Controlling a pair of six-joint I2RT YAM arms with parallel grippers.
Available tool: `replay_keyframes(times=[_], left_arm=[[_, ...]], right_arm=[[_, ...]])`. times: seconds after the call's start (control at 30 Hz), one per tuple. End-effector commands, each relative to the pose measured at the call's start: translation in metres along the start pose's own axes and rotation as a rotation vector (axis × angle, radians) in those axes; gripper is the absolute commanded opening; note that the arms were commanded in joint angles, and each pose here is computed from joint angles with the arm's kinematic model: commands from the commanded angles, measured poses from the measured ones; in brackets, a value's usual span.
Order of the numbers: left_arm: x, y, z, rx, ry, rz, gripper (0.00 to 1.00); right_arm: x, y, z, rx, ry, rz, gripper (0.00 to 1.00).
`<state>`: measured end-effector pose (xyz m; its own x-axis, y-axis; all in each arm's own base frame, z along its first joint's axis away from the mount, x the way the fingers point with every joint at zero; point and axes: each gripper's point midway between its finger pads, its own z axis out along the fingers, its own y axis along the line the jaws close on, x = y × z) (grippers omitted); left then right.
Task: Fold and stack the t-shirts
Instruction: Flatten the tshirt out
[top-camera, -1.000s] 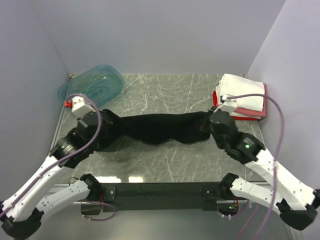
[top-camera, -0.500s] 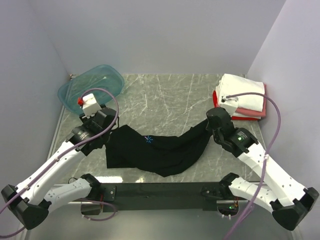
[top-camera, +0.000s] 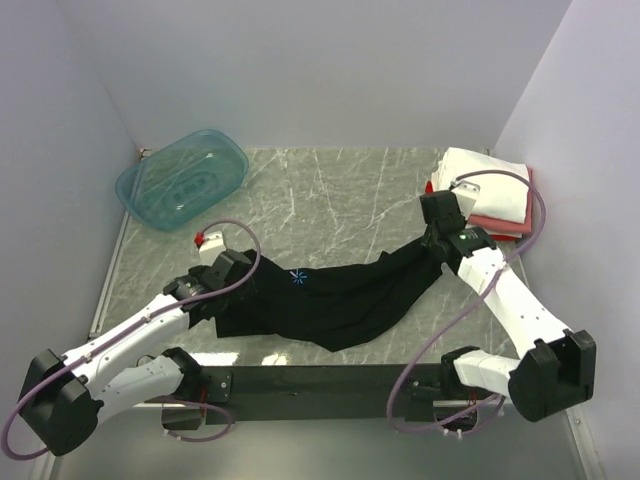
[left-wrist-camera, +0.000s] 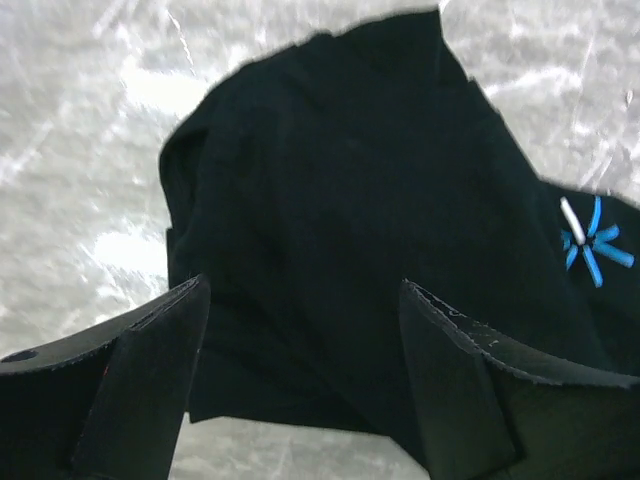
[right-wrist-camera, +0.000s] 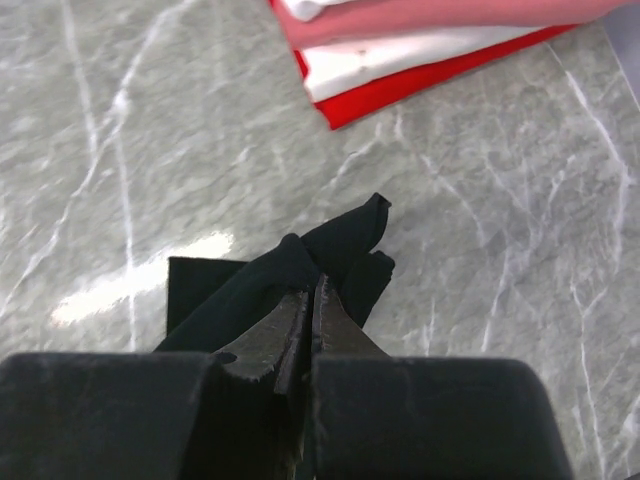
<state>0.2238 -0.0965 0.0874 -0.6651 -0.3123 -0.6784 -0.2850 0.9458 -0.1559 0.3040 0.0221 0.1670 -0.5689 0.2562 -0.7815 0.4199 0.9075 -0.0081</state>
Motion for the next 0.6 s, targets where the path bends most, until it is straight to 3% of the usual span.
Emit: replay_keyframes(times=[0.0, 0.2, 0.57], left_arm=[[0.001, -0.017, -0.01, 0.082, 0.003, -0.084, 0.81], [0.012, -0.005, -0.012, 0.03, 0.01, -0.14, 0.79], [0.058, -0.008, -0.015, 0.044, 0.113, -0.128, 0.67]], right_arm=[[-0.04, 0.0, 0.004, -0.013, -0.076, 0.069, 0.0], [-0.049, -0.028, 0.025, 0.068, -0.048, 0.112, 0.0], [-0.049, -0.034, 0.034, 0.057, -0.032, 0.116, 0.0]])
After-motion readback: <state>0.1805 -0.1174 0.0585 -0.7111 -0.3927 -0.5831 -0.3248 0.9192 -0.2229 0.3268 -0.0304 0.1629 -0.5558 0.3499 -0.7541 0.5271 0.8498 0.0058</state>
